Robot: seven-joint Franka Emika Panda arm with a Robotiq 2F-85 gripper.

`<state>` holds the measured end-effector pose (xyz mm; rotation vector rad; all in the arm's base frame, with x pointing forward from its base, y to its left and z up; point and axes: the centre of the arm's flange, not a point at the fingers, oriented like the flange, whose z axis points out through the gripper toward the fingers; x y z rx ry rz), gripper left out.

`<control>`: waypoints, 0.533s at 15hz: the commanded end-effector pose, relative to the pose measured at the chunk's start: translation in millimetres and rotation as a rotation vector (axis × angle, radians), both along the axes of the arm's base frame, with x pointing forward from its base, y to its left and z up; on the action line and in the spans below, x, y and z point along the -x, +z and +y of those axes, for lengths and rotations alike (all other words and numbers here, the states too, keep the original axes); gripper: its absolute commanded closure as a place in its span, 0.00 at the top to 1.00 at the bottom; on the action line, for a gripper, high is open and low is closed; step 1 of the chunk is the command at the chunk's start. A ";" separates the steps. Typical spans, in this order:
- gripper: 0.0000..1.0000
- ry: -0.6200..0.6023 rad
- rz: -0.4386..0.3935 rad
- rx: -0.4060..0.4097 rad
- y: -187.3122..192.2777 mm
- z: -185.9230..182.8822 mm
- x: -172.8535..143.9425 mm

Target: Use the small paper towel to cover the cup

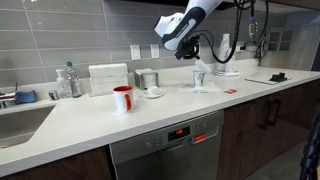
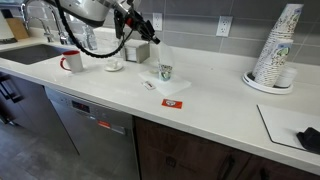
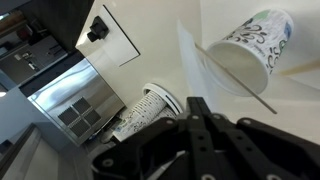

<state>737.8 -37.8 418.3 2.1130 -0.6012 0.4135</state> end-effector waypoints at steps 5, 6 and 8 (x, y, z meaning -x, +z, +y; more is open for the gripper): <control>0.00 0.059 0.052 0.083 -3.1 13.2 -6.3; 0.00 0.066 0.056 0.093 -2.5 15.8 -6.4; 0.00 0.081 0.069 0.114 -3.5 21.6 -7.6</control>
